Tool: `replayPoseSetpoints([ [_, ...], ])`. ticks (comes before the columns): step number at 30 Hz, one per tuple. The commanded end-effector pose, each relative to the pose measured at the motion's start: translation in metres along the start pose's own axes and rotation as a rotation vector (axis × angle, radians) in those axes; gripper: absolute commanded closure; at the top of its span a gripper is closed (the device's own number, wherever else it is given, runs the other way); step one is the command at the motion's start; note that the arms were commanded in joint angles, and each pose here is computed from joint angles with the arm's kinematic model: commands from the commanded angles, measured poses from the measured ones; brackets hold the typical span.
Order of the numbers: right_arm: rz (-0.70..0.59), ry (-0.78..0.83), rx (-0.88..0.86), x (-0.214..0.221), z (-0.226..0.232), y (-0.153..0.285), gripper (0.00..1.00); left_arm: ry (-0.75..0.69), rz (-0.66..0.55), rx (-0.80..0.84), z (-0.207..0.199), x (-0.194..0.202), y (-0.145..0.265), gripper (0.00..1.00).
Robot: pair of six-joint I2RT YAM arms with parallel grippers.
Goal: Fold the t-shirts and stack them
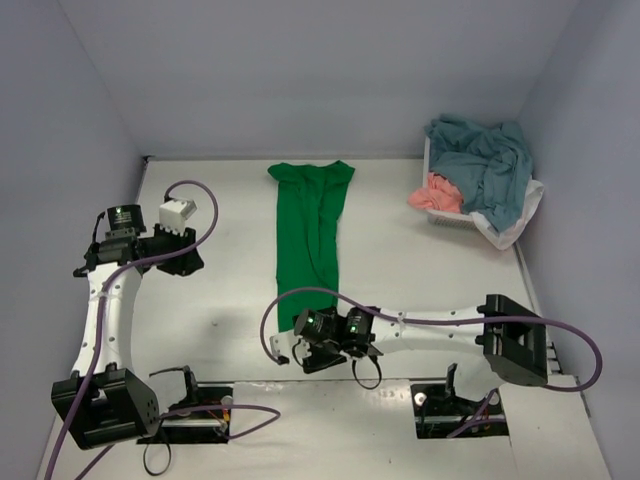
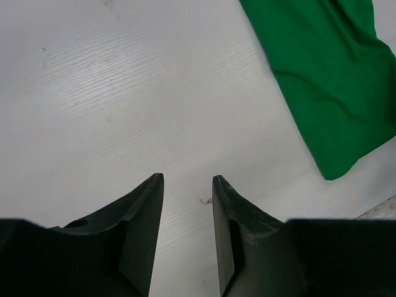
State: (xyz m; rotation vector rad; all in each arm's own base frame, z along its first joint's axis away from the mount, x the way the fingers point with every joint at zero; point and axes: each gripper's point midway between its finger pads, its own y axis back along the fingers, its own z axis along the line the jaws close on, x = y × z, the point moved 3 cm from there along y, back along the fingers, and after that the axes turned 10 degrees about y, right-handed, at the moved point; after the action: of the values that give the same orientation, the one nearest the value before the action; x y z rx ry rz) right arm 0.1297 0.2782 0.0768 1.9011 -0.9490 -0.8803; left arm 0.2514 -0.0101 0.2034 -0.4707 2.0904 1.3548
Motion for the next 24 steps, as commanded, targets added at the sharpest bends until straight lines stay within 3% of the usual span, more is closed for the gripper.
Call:
replayPoseSetpoints([
  [1, -0.027, 0.036, 0.089, -0.015, -0.011, 0.003, 0.31, -0.023, -0.053, -0.011, -0.001, -0.010, 0.005, 0.68],
  [24, 0.016, 0.076, -0.033, -0.013, 0.027, -0.058, 0.31, -0.020, -0.050, 0.004, -0.002, -0.004, 0.000, 0.68],
])
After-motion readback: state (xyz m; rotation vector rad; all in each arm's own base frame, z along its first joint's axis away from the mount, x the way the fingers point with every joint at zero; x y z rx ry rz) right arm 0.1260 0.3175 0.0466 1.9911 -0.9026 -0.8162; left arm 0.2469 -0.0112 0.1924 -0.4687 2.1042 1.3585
